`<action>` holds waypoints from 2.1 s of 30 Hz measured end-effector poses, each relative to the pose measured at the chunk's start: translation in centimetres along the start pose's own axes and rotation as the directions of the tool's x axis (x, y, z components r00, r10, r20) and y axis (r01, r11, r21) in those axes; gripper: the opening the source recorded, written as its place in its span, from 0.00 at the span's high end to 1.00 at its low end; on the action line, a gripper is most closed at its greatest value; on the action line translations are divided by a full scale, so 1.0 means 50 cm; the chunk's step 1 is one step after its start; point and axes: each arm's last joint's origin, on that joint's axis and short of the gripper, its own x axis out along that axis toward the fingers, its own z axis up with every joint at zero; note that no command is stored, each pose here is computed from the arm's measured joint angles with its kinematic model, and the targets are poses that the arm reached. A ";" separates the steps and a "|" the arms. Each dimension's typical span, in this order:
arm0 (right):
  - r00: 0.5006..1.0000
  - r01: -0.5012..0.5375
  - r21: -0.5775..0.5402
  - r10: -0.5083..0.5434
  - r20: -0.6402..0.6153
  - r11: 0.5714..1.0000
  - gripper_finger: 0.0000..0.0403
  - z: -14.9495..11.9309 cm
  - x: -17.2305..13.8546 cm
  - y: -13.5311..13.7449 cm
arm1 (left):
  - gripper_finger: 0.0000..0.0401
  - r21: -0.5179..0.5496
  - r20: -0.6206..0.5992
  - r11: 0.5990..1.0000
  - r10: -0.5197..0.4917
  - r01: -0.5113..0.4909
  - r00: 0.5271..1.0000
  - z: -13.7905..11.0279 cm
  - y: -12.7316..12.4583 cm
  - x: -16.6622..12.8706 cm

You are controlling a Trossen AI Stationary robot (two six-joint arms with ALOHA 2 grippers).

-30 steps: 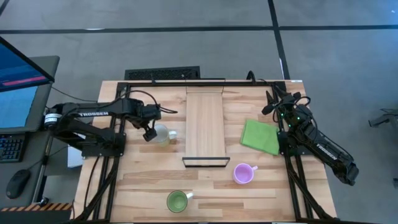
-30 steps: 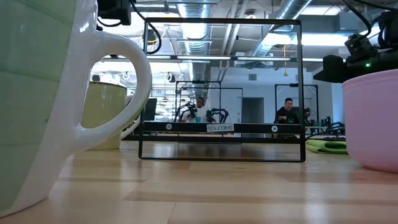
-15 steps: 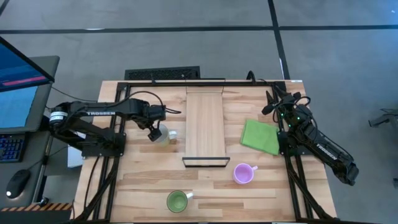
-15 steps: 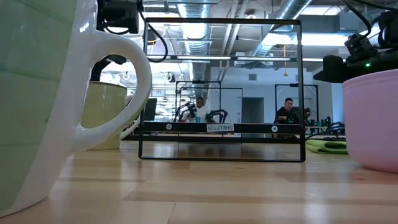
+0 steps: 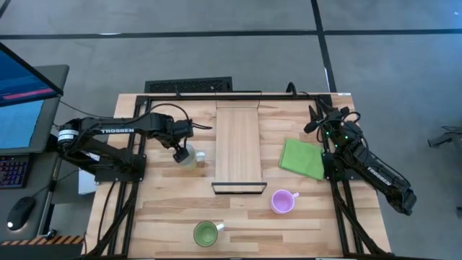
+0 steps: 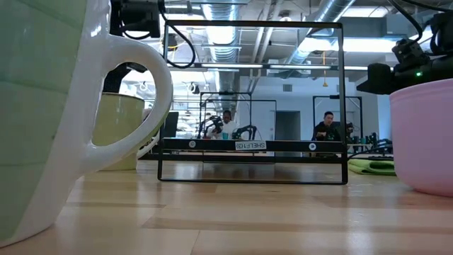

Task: Stack small to large cups/mugs on shelf
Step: Put the yellow mug on the shelf

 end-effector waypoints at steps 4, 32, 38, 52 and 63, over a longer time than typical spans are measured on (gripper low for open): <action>1.000 0.000 0.000 0.000 0.000 1.000 0.34 0.000 0.000 0.000 | 0.04 0.027 0.008 1.000 -0.003 0.003 1.000 0.003 0.002 0.000; 1.000 0.000 0.000 0.000 0.000 1.000 0.34 0.000 0.000 0.000 | 0.04 0.146 0.101 0.989 -0.030 0.015 0.994 0.026 0.009 0.000; 1.000 0.000 0.000 0.000 0.000 1.000 0.34 0.000 0.000 0.000 | 0.04 0.140 0.113 0.990 -0.036 0.020 0.993 0.029 0.010 0.000; 1.000 0.000 0.000 0.000 0.000 1.000 0.34 0.000 0.000 0.000 | 0.04 0.084 0.052 0.996 -0.048 0.043 0.997 0.024 0.024 0.002; 1.000 0.000 0.000 0.000 0.000 1.000 0.34 0.000 0.000 0.000 | 0.15 0.073 0.033 0.996 -0.060 0.057 0.998 0.021 0.024 0.003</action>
